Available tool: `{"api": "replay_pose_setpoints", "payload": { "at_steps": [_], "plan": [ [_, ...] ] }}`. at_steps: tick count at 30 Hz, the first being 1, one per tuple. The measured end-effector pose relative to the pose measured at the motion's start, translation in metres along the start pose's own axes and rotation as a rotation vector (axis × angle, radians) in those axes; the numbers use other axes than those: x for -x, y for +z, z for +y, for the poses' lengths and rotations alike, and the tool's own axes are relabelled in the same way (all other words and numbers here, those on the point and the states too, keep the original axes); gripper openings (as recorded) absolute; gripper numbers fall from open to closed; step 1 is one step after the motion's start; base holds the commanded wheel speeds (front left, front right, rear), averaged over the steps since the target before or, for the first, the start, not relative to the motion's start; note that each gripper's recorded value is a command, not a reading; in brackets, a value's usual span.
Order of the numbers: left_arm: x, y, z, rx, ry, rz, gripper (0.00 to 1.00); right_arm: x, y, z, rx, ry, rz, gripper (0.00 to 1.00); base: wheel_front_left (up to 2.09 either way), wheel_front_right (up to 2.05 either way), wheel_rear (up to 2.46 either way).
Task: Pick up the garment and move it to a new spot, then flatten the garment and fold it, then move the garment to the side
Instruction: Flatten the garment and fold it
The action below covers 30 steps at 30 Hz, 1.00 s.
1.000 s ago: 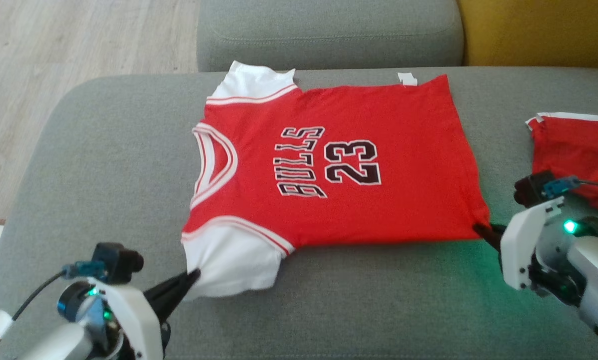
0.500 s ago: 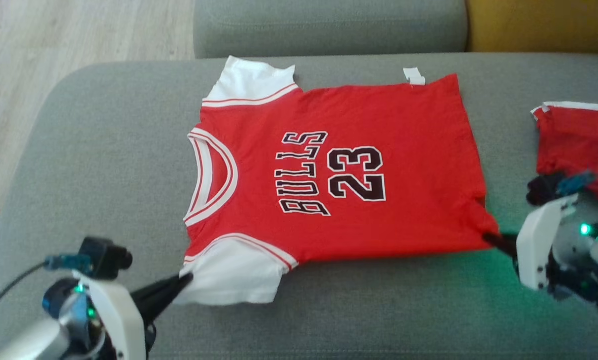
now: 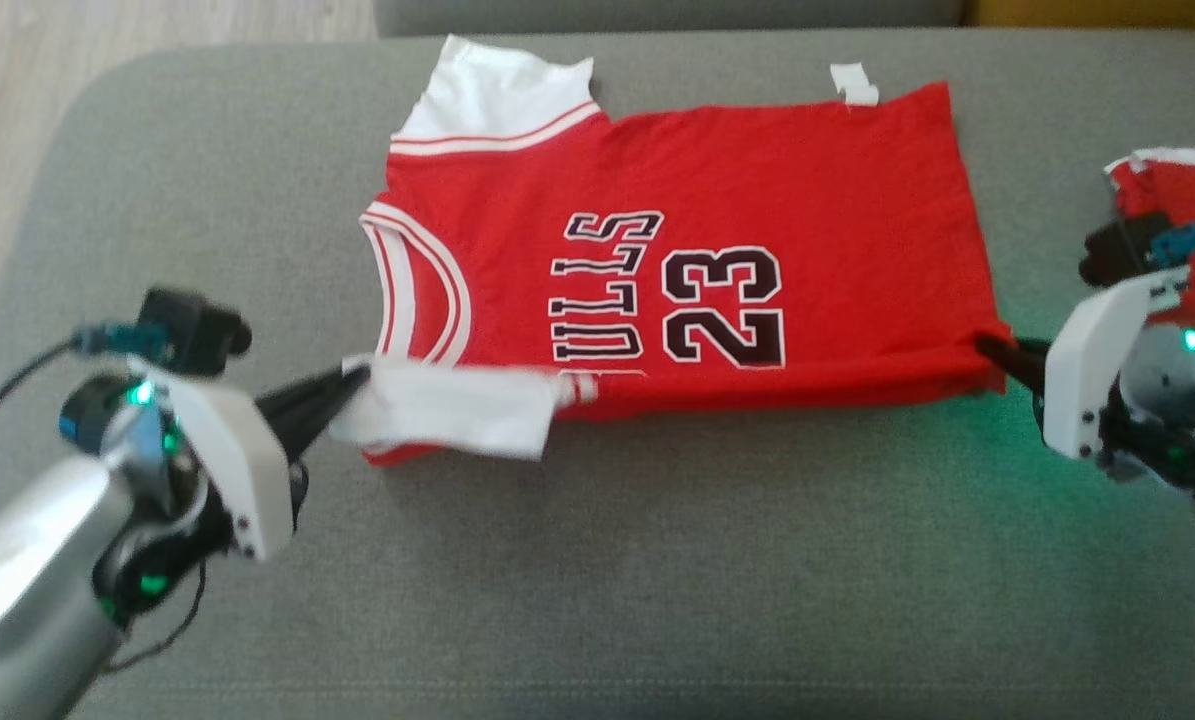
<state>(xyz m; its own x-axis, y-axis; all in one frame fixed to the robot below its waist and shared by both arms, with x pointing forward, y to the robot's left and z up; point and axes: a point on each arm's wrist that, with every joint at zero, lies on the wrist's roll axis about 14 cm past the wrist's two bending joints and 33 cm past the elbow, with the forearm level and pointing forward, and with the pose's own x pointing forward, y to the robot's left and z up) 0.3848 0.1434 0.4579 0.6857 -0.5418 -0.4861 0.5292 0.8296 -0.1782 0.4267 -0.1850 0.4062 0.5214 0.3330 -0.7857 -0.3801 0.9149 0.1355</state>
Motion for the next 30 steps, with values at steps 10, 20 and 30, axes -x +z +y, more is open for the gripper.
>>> {"api": "replay_pose_setpoints", "payload": {
  "at_steps": [10, 20, 30],
  "plan": [
    [-0.042, 0.005, 0.029, -0.025, 0.035, 0.069, 0.0, -0.031, 0.014, 0.0, 0.004, 0.005, 0.029, 0.0, 0.0, 0.0, 0.0],
    [-0.08, 0.014, 0.047, -0.093, 0.037, 0.106, 0.0, -0.049, 0.021, -0.008, -0.029, -0.01, 0.022, 0.0, 0.0, 0.0, 0.0],
    [-0.095, 0.055, 0.085, -0.101, 0.185, -0.073, 1.0, -0.045, 0.057, -0.03, -0.101, -0.088, -0.215, 1.0, 0.0, 0.0, 0.0]
  ]
}}
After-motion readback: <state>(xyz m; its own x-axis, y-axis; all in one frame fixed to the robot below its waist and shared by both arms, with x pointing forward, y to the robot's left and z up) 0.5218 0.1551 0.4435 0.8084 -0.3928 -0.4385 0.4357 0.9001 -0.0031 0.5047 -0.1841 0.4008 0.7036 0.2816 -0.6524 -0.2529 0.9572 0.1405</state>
